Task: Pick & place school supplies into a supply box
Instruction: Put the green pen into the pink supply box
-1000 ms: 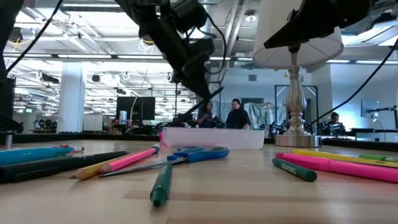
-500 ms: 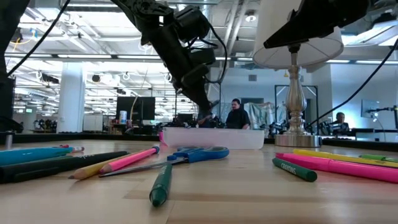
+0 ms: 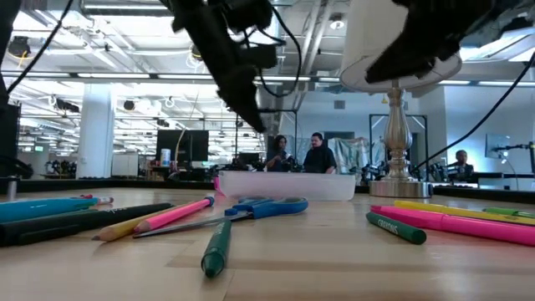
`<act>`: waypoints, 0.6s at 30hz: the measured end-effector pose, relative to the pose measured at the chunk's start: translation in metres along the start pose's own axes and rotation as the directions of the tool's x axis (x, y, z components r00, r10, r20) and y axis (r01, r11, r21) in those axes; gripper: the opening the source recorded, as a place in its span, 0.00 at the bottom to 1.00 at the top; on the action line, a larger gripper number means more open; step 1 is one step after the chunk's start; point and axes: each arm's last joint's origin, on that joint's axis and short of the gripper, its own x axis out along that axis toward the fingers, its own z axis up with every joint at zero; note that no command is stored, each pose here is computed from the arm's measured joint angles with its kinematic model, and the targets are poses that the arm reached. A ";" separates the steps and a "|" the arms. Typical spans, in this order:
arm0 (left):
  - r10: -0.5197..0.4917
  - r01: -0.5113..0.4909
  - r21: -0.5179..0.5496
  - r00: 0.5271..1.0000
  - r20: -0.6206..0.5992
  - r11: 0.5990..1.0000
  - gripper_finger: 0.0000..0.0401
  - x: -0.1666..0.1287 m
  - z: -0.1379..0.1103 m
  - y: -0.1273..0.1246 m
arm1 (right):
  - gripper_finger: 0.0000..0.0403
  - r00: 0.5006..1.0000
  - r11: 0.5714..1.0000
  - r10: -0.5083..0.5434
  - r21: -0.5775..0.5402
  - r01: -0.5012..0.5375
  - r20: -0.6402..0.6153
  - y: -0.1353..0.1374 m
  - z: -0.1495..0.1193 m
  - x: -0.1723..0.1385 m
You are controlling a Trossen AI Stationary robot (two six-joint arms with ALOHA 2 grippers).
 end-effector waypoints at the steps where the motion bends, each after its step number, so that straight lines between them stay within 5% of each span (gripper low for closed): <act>1: 0.003 -0.003 0.013 1.000 -0.027 1.000 0.35 -0.006 -0.003 -0.006 | 0.29 1.000 0.999 -0.010 0.033 0.011 -0.029 -0.001 -0.003 -0.001; 9: 0.074 -0.066 0.092 0.994 -0.084 0.994 0.35 -0.037 -0.032 -0.061 | 0.29 0.984 0.963 -0.037 0.258 0.082 -0.174 0.007 -0.026 -0.003; 18: 0.280 -0.281 0.099 0.960 0.029 0.955 0.35 -0.051 -0.054 -0.104 | 0.29 0.933 0.906 0.011 0.398 0.143 -0.361 0.033 -0.059 0.014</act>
